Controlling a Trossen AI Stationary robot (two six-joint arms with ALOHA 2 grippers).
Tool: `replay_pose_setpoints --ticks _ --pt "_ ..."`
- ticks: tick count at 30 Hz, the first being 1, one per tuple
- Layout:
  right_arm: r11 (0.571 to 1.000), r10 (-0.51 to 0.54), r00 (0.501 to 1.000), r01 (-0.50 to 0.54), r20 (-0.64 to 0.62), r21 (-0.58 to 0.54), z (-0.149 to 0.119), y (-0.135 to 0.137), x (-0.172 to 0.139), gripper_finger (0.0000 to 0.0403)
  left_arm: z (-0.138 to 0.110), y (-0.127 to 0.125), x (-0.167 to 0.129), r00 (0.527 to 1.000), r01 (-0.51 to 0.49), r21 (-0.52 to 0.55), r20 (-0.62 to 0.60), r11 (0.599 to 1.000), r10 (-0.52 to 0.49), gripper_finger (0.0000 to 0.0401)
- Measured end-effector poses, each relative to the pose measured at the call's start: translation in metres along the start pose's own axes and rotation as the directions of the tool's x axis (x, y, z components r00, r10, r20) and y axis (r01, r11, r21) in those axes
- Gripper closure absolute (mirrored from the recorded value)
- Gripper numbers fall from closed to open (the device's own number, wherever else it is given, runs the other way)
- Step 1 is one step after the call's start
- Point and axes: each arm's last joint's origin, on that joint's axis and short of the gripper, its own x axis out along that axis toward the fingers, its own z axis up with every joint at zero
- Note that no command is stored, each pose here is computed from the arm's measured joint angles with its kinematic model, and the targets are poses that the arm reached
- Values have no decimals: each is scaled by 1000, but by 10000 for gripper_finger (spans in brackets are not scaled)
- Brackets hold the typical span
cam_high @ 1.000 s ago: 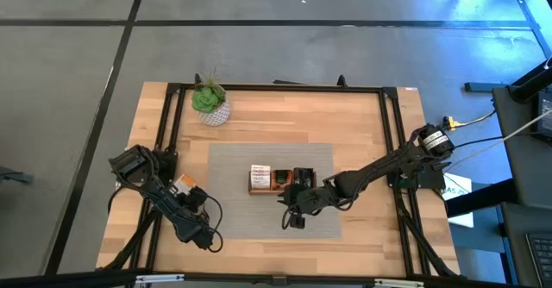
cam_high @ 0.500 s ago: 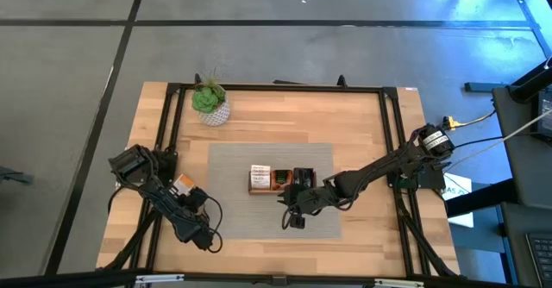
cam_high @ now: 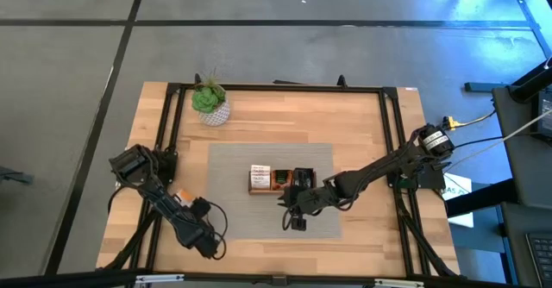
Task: Pick & Place Tea
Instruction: Put the white tea bag into the left section of the wooden organizer
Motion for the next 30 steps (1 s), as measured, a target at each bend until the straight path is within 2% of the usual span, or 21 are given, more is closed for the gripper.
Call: replay_pose_setpoints --ticks 7,14,21,25,30 --pt "1000 -1 1000 1 1 -5 0 0 0 326 -3 -19 -24 985 174 75 -18 982 -174 399" --pt "1000 1 1000 -1 11 -13 1 0 0 326 -8 -26 -29 966 258 154 -33 954 -256 399" --pt "999 12 999 -10 46 -43 4 1 0 326 -13 -27 -36 971 237 194 -21 952 -238 399" --pt "999 13 999 -11 48 -43 5 1 0 326 -14 -23 -55 974 203 226 53 953 -220 399" --pt "999 12 999 -10 48 -43 5 1 0 326 -15 -25 -74 954 239 238 125 941 -274 399"
